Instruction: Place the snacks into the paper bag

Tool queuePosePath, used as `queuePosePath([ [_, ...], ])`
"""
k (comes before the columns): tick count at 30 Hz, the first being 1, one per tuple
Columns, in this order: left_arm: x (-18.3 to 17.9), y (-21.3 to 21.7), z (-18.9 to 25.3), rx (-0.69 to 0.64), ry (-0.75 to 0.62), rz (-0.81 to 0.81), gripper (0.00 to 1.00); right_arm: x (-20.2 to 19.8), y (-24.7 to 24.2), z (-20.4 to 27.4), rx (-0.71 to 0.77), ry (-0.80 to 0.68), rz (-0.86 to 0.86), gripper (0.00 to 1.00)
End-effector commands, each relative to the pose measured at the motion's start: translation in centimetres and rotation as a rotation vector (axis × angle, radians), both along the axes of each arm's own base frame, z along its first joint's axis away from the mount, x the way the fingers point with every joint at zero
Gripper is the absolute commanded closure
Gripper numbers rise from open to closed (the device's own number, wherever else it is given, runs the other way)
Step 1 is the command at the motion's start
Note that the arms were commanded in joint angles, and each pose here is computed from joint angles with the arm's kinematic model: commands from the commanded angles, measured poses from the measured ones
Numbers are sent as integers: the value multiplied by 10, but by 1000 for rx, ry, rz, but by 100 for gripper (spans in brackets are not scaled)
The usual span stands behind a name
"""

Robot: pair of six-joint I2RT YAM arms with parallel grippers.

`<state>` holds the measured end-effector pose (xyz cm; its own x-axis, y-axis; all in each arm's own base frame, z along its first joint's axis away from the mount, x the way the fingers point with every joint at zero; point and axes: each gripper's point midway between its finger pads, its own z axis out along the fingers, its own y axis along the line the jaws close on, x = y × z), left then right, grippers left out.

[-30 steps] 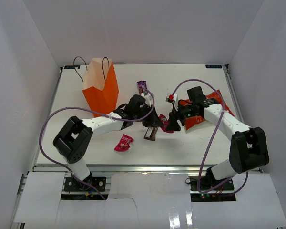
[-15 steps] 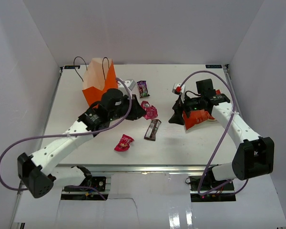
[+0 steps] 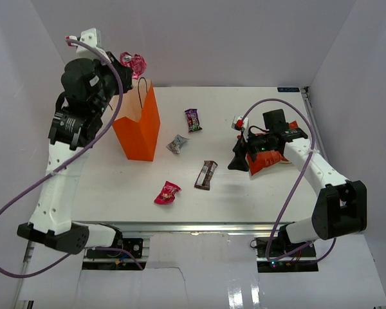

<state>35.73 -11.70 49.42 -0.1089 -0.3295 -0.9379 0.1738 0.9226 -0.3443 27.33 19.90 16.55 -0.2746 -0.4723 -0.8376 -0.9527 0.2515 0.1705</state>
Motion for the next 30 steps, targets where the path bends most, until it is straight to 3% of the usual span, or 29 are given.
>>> queuePosePath([
  [1, 27, 27, -14, 52, 69, 55, 100, 1, -1, -1, 3, -5, 8, 5],
  [5, 52, 57, -23, 54, 98, 131, 100, 1, -3, -2, 1, -3, 3, 5],
  [18, 87, 57, -115, 130, 288, 82, 100, 7, -8, -9, -4, 23, -16, 5],
  [21, 89, 59, -131, 141, 328, 90, 92, 8, -7, -8, -3, 22, -17, 5],
  [26, 88, 61, -140, 148, 351, 101, 62, 9, -8, -9, -3, 28, -19, 5],
  [30, 84, 56, -123, 133, 315, 75, 45, 12, -5, -8, 7, 38, -16, 5],
])
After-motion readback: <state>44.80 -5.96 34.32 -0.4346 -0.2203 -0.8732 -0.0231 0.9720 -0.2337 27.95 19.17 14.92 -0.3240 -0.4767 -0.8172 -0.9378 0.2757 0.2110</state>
